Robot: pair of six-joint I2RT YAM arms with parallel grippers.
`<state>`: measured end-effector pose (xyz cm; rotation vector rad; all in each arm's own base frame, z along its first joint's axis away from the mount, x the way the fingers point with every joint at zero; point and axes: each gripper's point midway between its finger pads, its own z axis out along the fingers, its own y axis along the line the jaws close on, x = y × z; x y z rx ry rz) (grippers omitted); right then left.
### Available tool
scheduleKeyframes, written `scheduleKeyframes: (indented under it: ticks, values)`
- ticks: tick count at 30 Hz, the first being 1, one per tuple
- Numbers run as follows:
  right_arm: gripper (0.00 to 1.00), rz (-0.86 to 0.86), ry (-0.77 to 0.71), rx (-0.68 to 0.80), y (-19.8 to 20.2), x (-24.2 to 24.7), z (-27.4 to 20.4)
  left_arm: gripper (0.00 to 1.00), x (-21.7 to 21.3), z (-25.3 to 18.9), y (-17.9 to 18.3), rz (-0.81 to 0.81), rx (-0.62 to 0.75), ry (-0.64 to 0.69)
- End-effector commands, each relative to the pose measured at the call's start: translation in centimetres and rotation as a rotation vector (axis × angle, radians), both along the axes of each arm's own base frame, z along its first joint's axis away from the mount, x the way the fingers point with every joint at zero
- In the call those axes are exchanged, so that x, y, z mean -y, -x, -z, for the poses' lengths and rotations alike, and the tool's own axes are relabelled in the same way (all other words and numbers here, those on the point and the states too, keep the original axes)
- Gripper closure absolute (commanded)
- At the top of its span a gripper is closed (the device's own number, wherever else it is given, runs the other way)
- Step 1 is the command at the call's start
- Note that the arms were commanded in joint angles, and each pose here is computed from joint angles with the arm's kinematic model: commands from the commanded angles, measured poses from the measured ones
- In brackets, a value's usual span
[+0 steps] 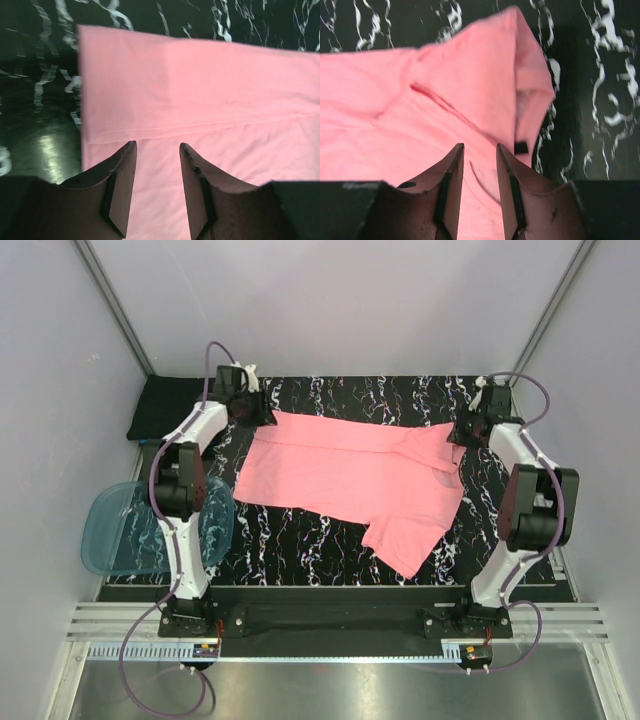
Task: Fold and stack the t-shirts
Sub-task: Fold the tshirt
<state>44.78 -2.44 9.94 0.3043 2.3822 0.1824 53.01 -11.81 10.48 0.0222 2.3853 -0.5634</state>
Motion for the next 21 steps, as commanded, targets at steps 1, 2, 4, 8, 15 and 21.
scheduleKeyframes:
  ticks: [1, 2, 4, 8, 15, 21]
  values:
    - [0.60, -0.113, -0.047, -0.003, -3.0, -1.1, -0.9, 0.56, 2.0, 1.0, -0.2, 0.026, -0.026, 0.047]
    - [0.59, -0.137, -0.059, -0.044, -3.0, -1.4, 0.4, 0.56, 1.7, 1.7, -0.2, 0.009, -0.043, 0.038]
    - [0.54, -0.214, -0.084, -0.030, -4.0, -2.3, -0.2, 0.56, 1.5, 2.3, -0.3, -0.011, -0.060, 0.028]
    - [0.41, -0.400, -0.169, -0.056, -4.1, -4.7, 1.6, 0.56, 0.6, 3.4, -0.5, -0.055, -0.095, -0.010]
    - [0.40, -0.556, -0.274, 0.001, -5.3, -7.0, 2.0, 0.55, -0.3, 5.4, 0.2, -0.115, -0.171, -0.035]
    - [0.42, -0.612, -0.294, -0.003, -6.1, -7.4, 3.3, 0.54, 1.1, 2.9, 1.9, -0.100, -0.158, 0.041]
